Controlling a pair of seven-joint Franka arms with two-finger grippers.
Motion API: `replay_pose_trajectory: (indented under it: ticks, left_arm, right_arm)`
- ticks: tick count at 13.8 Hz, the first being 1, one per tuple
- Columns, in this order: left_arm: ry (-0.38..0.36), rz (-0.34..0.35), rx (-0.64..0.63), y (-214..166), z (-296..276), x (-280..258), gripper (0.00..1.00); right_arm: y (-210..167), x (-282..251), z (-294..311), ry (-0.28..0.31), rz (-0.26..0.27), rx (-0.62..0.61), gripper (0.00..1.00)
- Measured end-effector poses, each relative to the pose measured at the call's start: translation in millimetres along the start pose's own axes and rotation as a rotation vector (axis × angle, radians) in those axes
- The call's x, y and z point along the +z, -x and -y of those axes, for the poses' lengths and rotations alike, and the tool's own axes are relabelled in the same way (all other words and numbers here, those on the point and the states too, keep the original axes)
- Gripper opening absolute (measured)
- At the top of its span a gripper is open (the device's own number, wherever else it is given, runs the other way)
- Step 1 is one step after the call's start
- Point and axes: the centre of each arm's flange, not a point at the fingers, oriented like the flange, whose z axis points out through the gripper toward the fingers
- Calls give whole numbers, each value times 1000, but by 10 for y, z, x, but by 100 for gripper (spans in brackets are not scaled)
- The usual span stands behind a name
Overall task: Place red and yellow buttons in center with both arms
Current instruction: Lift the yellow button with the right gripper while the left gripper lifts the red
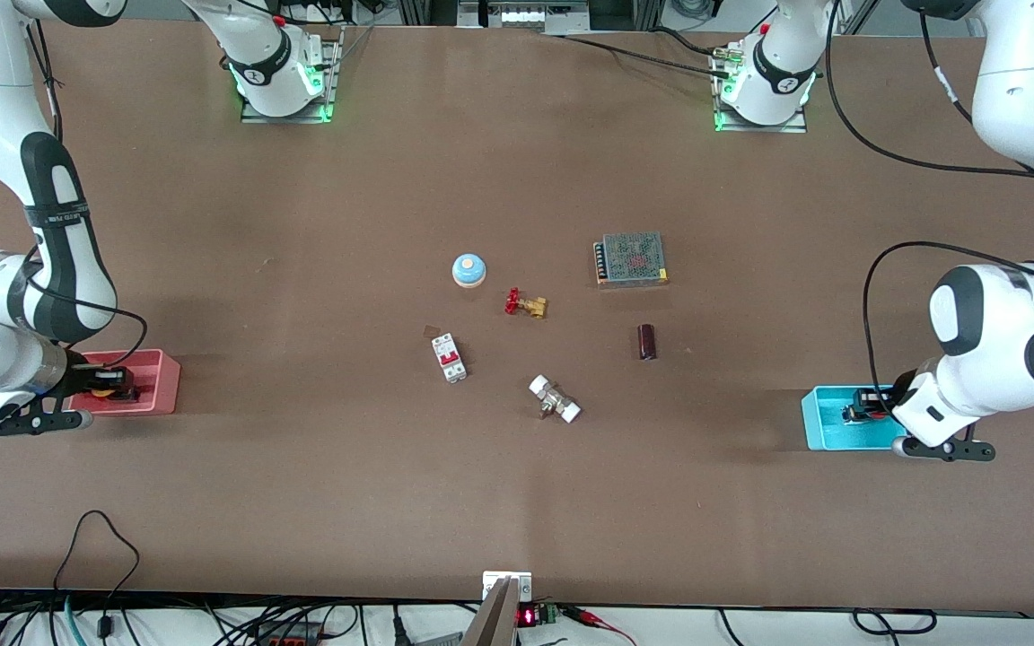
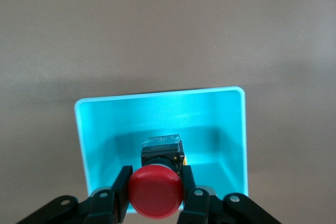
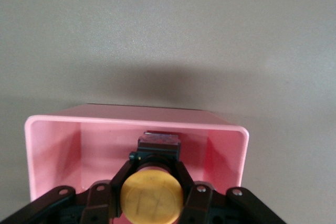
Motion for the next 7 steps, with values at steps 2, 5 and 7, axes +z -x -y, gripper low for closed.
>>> replay_pose_trajectory:
  ticks: [2, 5, 7]
  left_arm:
    - [-3, -6, 8, 11, -56, -226, 42]
    - [-3, -4, 17, 40, -244, -516, 42]
    - [0, 0, -1, 36, -521, -583, 42]
  right_arm:
    - [12, -229, -10, -8, 25, 2, 37]
    - [79, -818, 36, -16, 40, -1, 37]
    - [94, -1188, 202, -18, 34, -24, 37]
